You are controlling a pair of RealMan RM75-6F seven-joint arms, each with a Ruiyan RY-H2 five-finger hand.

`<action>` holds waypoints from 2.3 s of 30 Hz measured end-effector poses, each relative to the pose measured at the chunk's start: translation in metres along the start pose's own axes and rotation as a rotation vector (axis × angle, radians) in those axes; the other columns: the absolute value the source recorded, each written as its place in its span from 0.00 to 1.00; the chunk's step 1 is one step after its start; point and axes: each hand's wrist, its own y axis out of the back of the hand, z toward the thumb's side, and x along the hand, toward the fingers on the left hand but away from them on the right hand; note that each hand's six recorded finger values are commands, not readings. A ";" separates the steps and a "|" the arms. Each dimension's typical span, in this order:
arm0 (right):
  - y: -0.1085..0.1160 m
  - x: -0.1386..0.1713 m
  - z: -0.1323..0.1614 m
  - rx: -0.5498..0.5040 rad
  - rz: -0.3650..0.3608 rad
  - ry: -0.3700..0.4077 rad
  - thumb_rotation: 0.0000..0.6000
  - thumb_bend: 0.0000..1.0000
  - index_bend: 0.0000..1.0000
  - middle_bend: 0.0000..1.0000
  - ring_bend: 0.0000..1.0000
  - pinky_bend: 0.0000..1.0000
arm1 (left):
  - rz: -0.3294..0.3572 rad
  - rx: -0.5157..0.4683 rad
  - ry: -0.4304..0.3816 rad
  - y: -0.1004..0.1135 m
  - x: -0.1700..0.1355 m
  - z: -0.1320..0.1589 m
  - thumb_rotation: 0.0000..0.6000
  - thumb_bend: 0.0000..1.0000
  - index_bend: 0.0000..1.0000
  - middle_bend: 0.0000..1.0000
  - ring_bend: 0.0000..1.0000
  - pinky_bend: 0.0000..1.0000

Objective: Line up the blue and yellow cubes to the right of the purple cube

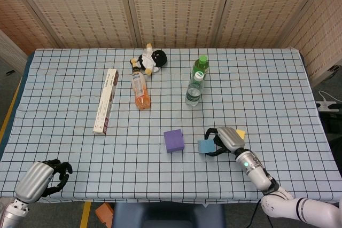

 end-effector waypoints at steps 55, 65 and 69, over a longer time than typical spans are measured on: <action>-0.020 -0.047 0.025 -0.064 -0.022 0.069 1.00 0.06 0.69 0.96 0.84 1.00 | 0.006 -0.005 -0.001 0.002 -0.001 -0.001 1.00 0.50 0.53 0.67 0.54 0.68; -0.023 -0.051 0.023 -0.069 -0.020 0.063 1.00 0.06 0.62 0.96 0.84 1.00 | 0.005 -0.004 -0.002 0.001 0.000 0.000 1.00 0.50 0.53 0.67 0.54 0.68; -0.025 -0.052 0.022 -0.078 -0.016 0.060 1.00 0.06 0.55 0.96 0.84 1.00 | 0.004 -0.003 -0.003 0.001 -0.001 0.000 1.00 0.50 0.53 0.67 0.54 0.68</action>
